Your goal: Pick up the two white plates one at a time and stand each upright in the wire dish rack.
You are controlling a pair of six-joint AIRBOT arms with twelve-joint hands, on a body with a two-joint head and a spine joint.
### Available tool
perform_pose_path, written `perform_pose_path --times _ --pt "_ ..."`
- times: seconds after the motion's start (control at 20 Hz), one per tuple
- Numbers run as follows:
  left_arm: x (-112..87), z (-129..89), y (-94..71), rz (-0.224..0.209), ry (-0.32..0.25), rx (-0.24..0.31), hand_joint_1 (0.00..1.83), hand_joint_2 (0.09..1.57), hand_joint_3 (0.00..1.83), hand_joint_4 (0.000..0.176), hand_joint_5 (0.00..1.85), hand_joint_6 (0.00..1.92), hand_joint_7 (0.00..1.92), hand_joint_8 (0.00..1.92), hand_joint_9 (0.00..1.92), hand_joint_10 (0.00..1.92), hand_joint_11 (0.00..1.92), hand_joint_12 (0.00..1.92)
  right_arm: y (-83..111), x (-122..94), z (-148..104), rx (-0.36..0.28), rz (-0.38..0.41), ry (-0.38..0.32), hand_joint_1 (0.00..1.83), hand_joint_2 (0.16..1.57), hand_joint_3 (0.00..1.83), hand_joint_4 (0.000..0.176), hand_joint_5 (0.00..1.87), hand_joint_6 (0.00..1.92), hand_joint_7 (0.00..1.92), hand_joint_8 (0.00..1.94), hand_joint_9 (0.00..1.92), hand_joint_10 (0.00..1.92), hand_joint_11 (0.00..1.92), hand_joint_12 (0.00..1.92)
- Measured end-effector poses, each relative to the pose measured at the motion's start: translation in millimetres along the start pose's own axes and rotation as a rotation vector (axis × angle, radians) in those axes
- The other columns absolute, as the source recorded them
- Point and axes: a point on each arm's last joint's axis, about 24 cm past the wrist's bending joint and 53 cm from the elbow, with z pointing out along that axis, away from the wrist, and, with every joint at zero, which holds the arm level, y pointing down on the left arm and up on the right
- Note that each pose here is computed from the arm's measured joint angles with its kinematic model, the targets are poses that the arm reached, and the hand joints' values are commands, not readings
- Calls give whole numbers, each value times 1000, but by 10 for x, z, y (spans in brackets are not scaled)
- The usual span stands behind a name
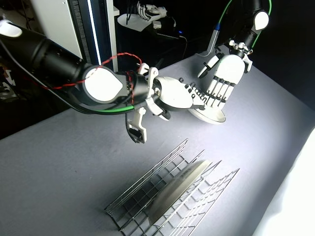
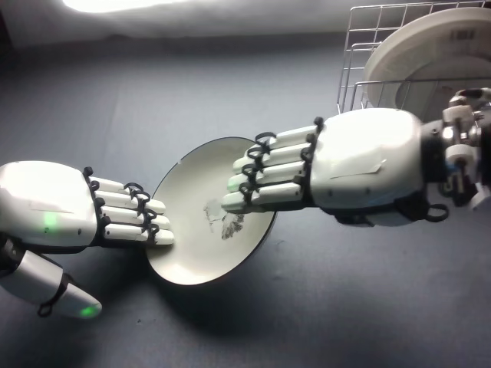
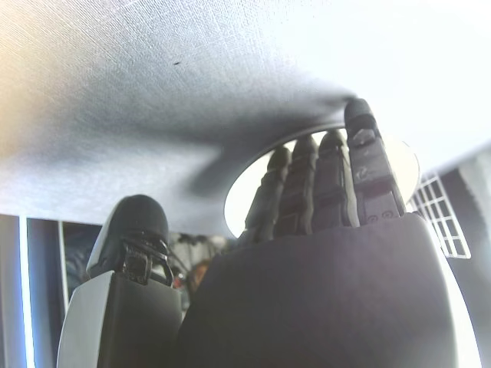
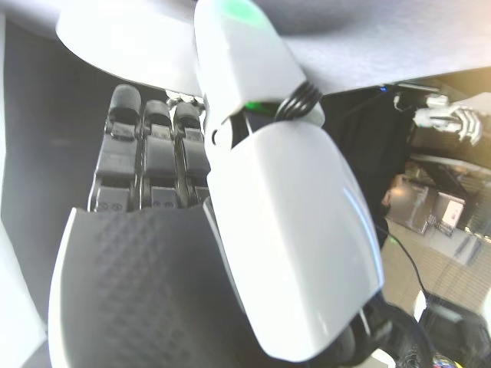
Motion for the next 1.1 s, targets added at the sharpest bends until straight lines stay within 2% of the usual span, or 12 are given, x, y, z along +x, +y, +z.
perform_pose_path --times 0.1,0.25,0.3,0.35,0.4,0.6,0.7,0.75,0.85,0.95,1.0,1.1 --pt "-3 3 -6 -2 -1 2 0 1301 4 0 62 4 37 9 10 0 0 31 12 44 95 -9 4 7 1502 1106 0 0 0 0 0 0 0 0 0 295" --pt "-4 3 -6 -3 -2 2 0 1312 7 0 79 14 48 15 13 5 8 4 -8 100 227 -8 10 15 1522 1118 3 0 0 0 0 0 0 0 0 298" --pt "-3 3 -6 -2 -2 2 0 1308 4 0 85 13 49 12 14 6 15 7 -23 111 279 -7 11 17 1528 1106 0 0 0 0 0 0 0 0 0 323" --pt "-4 3 -6 -3 -2 2 0 1296 2 0 132 4 85 23 62 1 2 200 -34 124 330 -7 12 18 1539 1106 0 0 0 0 0 0 0 0 0 330" --pt "-4 3 -6 -3 -2 2 0 1294 1 0 136 0 87 21 64 0 0 238 -46 130 366 -7 12 19 1543 1108 0 0 0 0 0 0 0 0 0 332" --pt "-5 8 -14 -3 -2 5 0 1283 0 0 119 4 79 8 50 3 0 199 -101 161 539 -5 14 20 1578 1118 1 0 0 0 0 0 0 0 0 283" --pt "-5 8 -14 -3 -2 5 0 1293 1 0 115 1 83 5 51 2 0 186 -153 157 603 0 11 18 1594 1117 1 0 0 0 0 0 0 0 0 357" --pt "-5 13 -18 -4 -2 7 0 1301 3 0 75 4 41 7 10 3 4 33 -177 159 631 4 11 18 1582 1123 2 0 0 0 0 0 0 0 0 428" --pt "-5 13 -15 -8 -2 5 0 1293 0 0 120 7 95 5 69 4 0 199 -185 123 654 5 11 11 1580 1144 9 0 0 0 0 0 0 0 0 468" --pt "-4 15 -17 -7 -2 6 0 1291 0 0 113 4 90 3 70 6 0 229 -161 129 682 0 12 11 1562 1134 1 0 0 0 0 0 0 0 0 563" --pt "-5 17 -18 -7 -3 7 0 1300 2 0 100 5 63 5 26 9 0 120 -149 134 695 -2 12 12 1572 1125 0 0 0 0 0 0 0 0 0 562" --pt "-5 17 -18 -7 -2 7 0 1300 2 0 101 6 66 8 25 13 0 96 -121 144 714 -9 13 13 1564 1138 2 0 0 0 0 0 2 1 0 628"
